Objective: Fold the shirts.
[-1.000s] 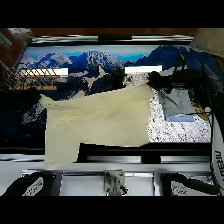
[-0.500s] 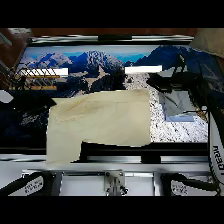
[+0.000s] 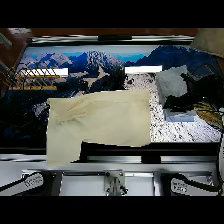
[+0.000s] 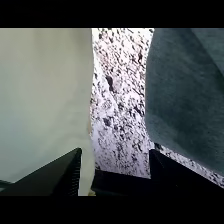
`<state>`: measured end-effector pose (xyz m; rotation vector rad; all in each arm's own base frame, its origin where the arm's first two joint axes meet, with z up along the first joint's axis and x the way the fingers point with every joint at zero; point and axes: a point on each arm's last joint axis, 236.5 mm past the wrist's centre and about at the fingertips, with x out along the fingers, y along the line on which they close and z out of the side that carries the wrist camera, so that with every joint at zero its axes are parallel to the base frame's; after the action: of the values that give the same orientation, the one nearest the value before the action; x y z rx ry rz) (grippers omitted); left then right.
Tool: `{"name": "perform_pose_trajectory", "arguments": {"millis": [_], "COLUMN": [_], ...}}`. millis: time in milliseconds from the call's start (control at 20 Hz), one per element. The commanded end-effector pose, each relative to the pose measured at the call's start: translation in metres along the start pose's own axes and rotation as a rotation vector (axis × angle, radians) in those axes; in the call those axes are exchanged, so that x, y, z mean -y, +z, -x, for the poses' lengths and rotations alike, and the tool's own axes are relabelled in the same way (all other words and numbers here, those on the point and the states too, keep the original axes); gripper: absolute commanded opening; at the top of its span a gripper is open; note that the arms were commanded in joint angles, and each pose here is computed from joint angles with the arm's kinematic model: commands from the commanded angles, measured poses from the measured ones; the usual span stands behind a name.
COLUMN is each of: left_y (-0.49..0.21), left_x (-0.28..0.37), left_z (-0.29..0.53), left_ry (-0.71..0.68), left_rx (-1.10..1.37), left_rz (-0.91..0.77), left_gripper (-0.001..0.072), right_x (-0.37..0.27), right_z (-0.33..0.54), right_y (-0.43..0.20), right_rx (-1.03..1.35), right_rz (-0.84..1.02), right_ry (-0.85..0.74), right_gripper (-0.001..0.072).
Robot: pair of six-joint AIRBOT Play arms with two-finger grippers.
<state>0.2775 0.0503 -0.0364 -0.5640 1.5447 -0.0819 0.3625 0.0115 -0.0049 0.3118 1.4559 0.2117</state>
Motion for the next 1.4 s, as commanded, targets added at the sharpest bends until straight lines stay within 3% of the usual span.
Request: {"name": "perform_pose_trajectory", "arguments": {"millis": [0, 250, 700, 800, 950, 1050, 1100, 1350], "left_y": [-0.009, -0.015, -0.005, -0.003, -0.003, -0.007, -0.008, -0.002], "left_x": [-0.009, -0.016, -0.015, -0.01, -0.005, -0.003, -0.002, 0.011], "left_z": [-0.024, -0.063, -0.077, -0.081, -0.083, -0.081, -0.08, -0.074], "left_ry": [-0.082, -0.109, -0.112, -0.108, -0.103, -0.112, -0.115, -0.155], "left_rx": [-0.106, -0.23, -0.199, -0.194, -0.198, -0.215, -0.218, -0.18], "left_rz": [0.033, 0.036, -0.001, -0.023, -0.042, -0.051, -0.067, -0.067], "left_gripper": [0.0533, 0.0522, 0.0489, 0.0359, 0.0036, 0.0035, 0.0035, 0.0035], "right_x": [0.006, 0.006, 0.003, -0.004, -0.01, -0.035, -0.043, -0.032], "right_z": [0.004, 0.004, 0.004, 0.003, -0.015, -0.032, -0.04, -0.08], "right_y": [-0.011, -0.007, -0.007, -0.008, -0.037, -0.086, -0.106, -0.152], "right_rx": [-0.039, -0.025, -0.022, -0.029, -0.135, -0.29, -0.326, -0.262], "right_rz": [-0.006, 0.02, 0.002, -0.033, -0.039, -0.09, -0.085, -0.179], "right_ry": [0.014, 0.014, 0.029, 0.048, 0.058, 0.188, 0.22, 0.16], "right_gripper": [0.0529, 0.0528, 0.0529, 0.0529, 0.0531, 0.0533, 0.0585, 0.0585]}}
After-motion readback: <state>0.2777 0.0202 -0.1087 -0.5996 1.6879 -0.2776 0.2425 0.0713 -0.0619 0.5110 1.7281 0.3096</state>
